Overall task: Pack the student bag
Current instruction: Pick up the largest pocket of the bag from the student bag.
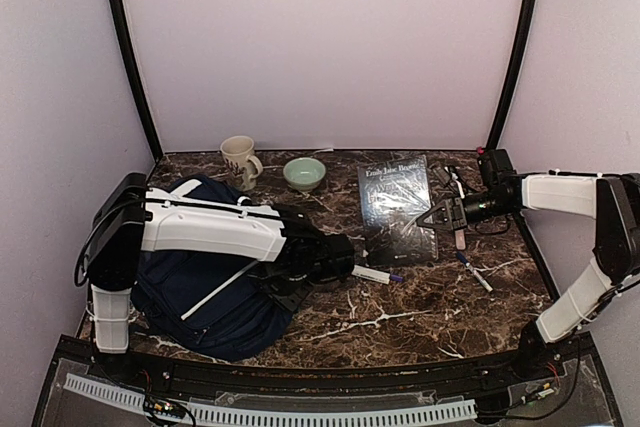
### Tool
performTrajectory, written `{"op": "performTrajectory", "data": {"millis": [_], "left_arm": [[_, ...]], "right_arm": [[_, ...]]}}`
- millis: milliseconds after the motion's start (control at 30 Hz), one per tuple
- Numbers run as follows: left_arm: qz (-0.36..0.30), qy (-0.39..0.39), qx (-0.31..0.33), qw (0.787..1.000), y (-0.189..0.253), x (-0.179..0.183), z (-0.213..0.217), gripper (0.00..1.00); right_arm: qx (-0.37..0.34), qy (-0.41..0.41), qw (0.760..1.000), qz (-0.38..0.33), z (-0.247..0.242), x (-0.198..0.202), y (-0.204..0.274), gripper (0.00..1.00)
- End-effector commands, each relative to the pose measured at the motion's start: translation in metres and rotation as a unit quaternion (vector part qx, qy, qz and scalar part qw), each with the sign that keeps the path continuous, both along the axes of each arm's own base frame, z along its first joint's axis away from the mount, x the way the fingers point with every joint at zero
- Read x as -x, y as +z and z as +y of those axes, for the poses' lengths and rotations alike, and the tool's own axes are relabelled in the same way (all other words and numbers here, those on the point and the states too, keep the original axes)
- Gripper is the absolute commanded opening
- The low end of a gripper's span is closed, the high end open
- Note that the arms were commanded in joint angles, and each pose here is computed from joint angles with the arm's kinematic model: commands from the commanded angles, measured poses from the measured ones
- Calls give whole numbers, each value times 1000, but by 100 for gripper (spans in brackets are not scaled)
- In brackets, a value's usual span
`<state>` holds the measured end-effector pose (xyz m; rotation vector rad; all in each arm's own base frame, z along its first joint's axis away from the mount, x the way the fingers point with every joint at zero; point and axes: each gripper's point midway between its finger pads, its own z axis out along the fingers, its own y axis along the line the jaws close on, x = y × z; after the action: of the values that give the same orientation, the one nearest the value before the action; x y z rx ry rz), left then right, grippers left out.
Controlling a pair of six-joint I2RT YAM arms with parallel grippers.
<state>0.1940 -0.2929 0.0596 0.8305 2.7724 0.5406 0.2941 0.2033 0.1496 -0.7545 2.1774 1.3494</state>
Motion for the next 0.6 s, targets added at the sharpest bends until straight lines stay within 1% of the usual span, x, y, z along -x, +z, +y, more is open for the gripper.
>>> {"op": "performTrajectory", "data": {"millis": [0, 100, 233, 333, 433, 500, 567], "left_arm": [[-25, 10, -39, 999, 16, -4, 14, 28], [-51, 16, -45, 998, 27, -11, 17, 20], [-64, 14, -25, 998, 37, -14, 12, 11], [-87, 15, -12, 996, 57, -19, 10, 0], [-121, 13, -8, 993, 89, -23, 14, 0], [-138, 13, -1, 990, 109, -26, 17, 0], [-155, 16, 20, 988, 129, -27, 16, 0]], "right_arm": [[-51, 31, 997, -58, 6, 1, 35, 0], [-48, 27, 997, -58, 6, -1, 35, 0], [-45, 22, 997, -56, 5, -3, 35, 0], [-34, 1, 998, -48, 4, -12, 40, 0], [-39, -21, 998, -35, 5, -21, 58, 0], [-28, -14, 999, -28, 11, -18, 68, 0], [-20, 13, 1000, -21, 20, -9, 76, 0]]}}
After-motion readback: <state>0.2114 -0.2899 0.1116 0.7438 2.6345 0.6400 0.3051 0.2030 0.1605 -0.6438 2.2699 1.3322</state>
